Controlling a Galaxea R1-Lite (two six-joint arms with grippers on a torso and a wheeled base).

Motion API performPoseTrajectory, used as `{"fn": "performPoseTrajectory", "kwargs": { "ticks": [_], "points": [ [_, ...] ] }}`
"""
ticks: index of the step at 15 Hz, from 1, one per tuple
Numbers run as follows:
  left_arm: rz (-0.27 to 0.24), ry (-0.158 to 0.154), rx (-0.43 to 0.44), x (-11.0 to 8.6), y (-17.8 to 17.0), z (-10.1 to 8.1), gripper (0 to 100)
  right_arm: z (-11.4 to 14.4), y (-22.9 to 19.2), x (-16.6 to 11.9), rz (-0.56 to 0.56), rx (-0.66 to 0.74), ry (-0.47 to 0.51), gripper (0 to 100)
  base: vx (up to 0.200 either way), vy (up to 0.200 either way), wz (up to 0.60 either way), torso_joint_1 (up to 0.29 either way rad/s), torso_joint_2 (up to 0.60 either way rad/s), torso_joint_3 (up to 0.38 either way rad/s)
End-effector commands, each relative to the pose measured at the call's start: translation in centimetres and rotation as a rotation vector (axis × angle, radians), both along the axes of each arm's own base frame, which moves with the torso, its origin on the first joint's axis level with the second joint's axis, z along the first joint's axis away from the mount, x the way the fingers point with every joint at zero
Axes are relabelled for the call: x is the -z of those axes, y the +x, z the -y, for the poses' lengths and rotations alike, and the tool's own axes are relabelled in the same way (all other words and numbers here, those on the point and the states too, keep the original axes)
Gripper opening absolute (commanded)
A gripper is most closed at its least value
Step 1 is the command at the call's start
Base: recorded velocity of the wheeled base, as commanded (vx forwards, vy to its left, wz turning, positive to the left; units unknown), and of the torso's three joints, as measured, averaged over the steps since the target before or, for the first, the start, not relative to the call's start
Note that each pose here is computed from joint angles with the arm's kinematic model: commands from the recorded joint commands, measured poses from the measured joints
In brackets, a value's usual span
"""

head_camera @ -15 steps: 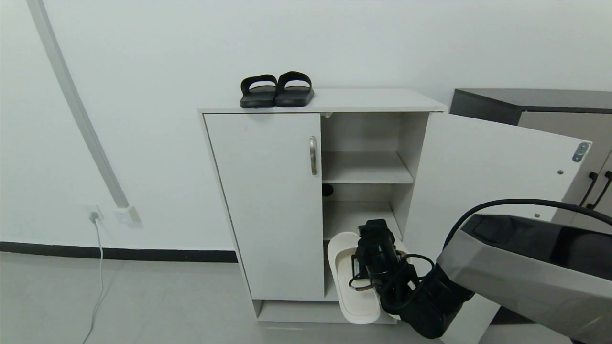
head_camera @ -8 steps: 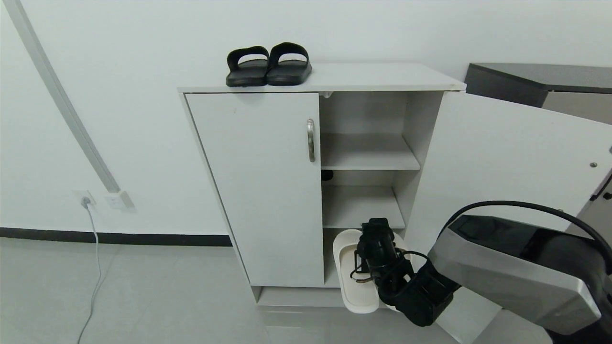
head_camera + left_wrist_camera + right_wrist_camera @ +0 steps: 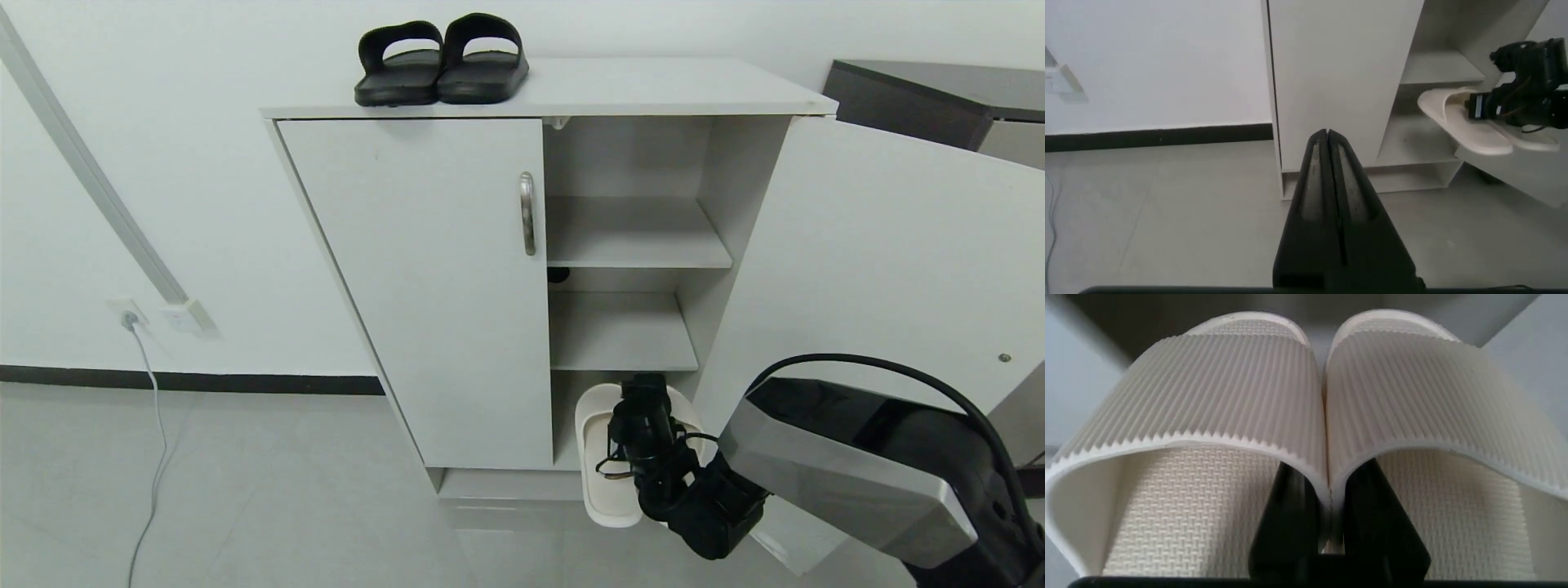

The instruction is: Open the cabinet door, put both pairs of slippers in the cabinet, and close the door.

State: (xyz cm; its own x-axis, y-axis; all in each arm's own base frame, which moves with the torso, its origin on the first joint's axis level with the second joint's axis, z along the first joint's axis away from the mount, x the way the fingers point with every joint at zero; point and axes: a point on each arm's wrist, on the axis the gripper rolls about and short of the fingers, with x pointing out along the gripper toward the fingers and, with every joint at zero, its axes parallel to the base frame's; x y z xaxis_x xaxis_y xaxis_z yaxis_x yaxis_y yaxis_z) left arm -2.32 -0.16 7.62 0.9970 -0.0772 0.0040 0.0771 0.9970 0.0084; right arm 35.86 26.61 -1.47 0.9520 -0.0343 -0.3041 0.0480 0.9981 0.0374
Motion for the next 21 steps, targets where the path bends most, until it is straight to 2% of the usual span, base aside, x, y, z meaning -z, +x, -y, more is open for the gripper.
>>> {"fn": "performPoseTrajectory", "kwargs": {
  "ticks": [1,3,11,21],
  "points": [
    [0.001,0.000,-0.001,0.0,0.0,0.0,0,0.1,0.2,-0.5,0.042,0.006,0.003,0,0.000,0.000,0.00,0.000,0.00,0.000],
    [-0.003,0.000,-0.001,0.0,0.0,0.0,0,0.6,0.5,-1.3,0.103,0.018,-0.001,0,0.000,0.000,0.00,0.000,0.00,0.000],
    [-0.001,0.000,-0.001,0.0,0.0,0.0,0,0.8,0.1,-1.0,0.124,-0.001,-0.017,0,0.000,0.000,0.00,0.000,0.00,0.000],
    [-0.001,0.001,-0.001,0.0,0.0,0.0,0,0.6,0.0,0.2,0.102,-0.016,-0.032,0,0.200,0.000,0.00,0.001,0.01,0.004]
  ]
}}
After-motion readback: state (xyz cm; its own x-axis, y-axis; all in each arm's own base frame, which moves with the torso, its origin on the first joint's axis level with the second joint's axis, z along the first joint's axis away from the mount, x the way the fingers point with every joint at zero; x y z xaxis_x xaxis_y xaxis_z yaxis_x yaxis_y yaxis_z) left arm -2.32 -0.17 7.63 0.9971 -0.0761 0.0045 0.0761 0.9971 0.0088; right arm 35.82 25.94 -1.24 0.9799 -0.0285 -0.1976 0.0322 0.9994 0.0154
